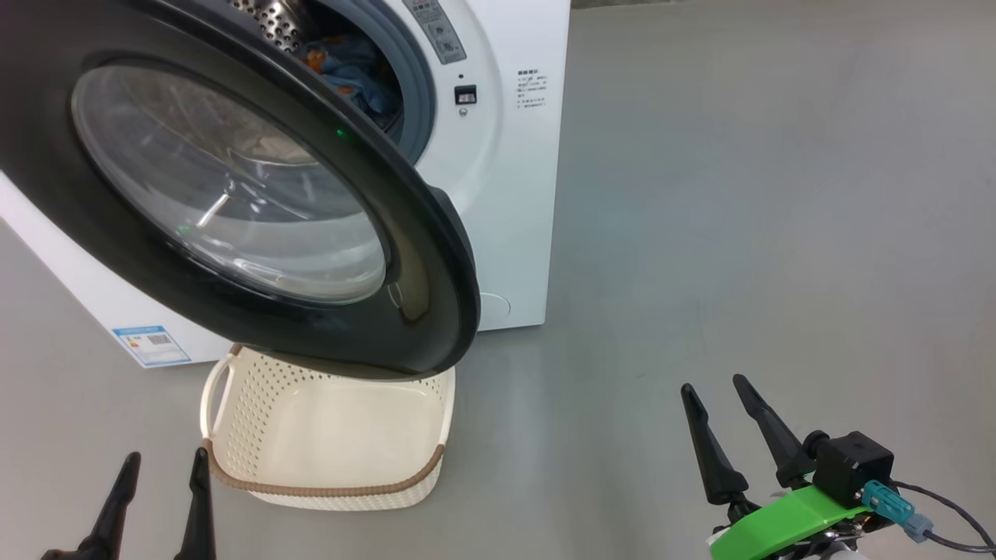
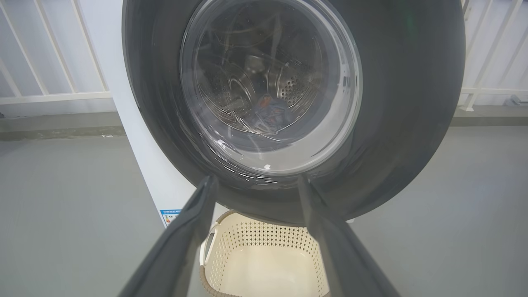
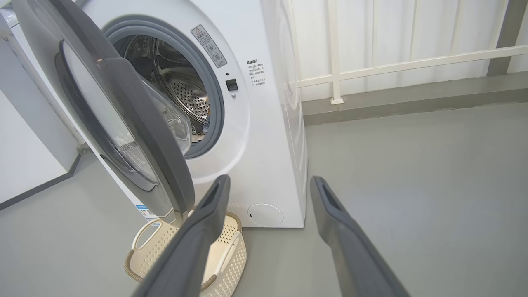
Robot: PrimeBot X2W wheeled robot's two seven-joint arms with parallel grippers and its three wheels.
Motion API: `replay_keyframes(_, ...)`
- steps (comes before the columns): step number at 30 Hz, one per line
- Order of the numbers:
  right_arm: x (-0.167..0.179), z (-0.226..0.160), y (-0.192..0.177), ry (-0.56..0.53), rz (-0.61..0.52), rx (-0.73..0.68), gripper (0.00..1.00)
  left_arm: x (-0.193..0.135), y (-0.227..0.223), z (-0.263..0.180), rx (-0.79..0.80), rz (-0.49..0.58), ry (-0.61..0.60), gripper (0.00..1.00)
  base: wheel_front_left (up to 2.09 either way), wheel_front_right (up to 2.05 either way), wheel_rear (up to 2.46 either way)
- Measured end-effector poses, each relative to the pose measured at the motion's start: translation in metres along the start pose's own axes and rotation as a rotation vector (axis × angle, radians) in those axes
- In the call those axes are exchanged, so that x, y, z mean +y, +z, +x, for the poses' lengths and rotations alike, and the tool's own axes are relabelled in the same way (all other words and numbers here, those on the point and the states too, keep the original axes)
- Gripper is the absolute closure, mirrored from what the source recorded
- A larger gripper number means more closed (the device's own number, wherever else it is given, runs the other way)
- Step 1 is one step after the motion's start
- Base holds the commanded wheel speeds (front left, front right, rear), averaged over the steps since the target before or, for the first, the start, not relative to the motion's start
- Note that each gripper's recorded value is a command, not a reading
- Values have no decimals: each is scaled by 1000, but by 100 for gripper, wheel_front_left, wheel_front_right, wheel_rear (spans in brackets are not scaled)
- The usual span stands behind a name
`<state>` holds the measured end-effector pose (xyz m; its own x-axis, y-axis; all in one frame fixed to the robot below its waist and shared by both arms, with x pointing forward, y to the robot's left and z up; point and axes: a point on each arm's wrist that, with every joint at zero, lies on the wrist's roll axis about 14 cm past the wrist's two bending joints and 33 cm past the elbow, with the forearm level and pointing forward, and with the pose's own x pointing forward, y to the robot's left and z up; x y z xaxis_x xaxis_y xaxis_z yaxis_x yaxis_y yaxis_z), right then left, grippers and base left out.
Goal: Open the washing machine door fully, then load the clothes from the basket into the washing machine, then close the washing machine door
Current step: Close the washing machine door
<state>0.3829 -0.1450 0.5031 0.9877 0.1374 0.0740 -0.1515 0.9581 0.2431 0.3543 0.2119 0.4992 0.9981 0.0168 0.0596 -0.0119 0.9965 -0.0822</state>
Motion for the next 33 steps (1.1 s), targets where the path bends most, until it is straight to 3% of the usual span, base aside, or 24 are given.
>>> replay_keyframes(1,0,0,0,1,0,-1,0,0,0,0,0,0,1,0,0,0,0)
replay_keyframes(2,0,0,1,1,0,-2,28,0,0,-1,1,-1,2,0,0,0,0)
replay_keyframes(4,0,0,1,1,0,-2,100,1,0,-2,1,-1,3,0,0,0,0)
replay_keyframes(15,1,3,7,3,3,-24,100,1,-1,-3,4,-3,6,0,0,0,0)
replay_keyframes(22,16,12,55,51,20,-176,100,-6,-2,0,6,-23,-11,0,0,0,0)
replay_keyframes(29,73,22,149,243,68,-466,100,-7,-4,0,12,-29,-17,0,0,0,0)
replay_keyframes(33,116,16,178,390,61,-562,100,-6,-6,-1,16,-30,-12,0,0,0,0)
